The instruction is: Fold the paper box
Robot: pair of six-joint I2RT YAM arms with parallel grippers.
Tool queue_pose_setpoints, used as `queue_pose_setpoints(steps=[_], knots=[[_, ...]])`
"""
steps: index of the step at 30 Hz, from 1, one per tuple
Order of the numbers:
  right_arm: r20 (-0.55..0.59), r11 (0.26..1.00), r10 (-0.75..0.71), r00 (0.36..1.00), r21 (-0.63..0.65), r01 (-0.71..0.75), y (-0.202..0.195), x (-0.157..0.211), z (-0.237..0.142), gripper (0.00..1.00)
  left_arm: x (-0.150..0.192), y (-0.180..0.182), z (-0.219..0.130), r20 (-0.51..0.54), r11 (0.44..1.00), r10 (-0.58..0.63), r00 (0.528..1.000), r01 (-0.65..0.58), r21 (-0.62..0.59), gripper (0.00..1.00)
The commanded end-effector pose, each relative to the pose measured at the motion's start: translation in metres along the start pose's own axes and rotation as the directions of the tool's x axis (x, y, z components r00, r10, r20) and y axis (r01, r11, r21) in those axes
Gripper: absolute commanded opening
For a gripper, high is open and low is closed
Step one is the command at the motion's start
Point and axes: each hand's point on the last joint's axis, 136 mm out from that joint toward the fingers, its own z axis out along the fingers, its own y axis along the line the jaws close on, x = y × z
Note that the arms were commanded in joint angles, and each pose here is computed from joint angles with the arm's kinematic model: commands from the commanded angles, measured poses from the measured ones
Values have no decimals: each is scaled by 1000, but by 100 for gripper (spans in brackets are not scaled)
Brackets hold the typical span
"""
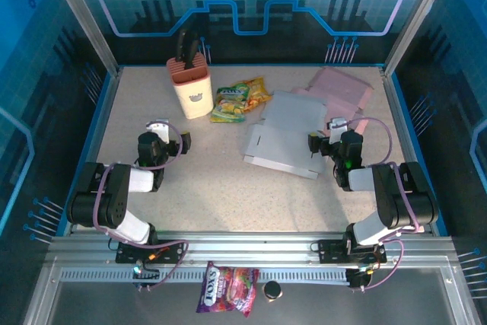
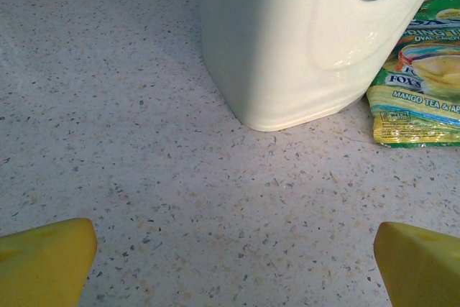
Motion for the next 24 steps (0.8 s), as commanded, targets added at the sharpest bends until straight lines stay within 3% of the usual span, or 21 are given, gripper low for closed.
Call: queue_pose_setpoints(steps=[1, 14, 19, 24], knots=[[69, 1000, -22, 997, -19, 24, 6, -22, 4, 100, -18, -2, 5, 54, 1000, -18, 998, 18, 0, 99], [99, 1000, -27, 995, -3, 27, 5, -20, -3, 100, -18, -2, 3, 68, 1000, -21, 997, 21, 2, 99], [255, 988, -66, 965, 151, 28, -2, -28, -36, 100, -29, -3, -20, 161, 999, 10, 987, -3, -43, 99], [306, 960, -147, 941, 275, 60, 1, -52, -60, 100, -40, -21, -40, 172, 996, 75, 982, -66, -55, 99]])
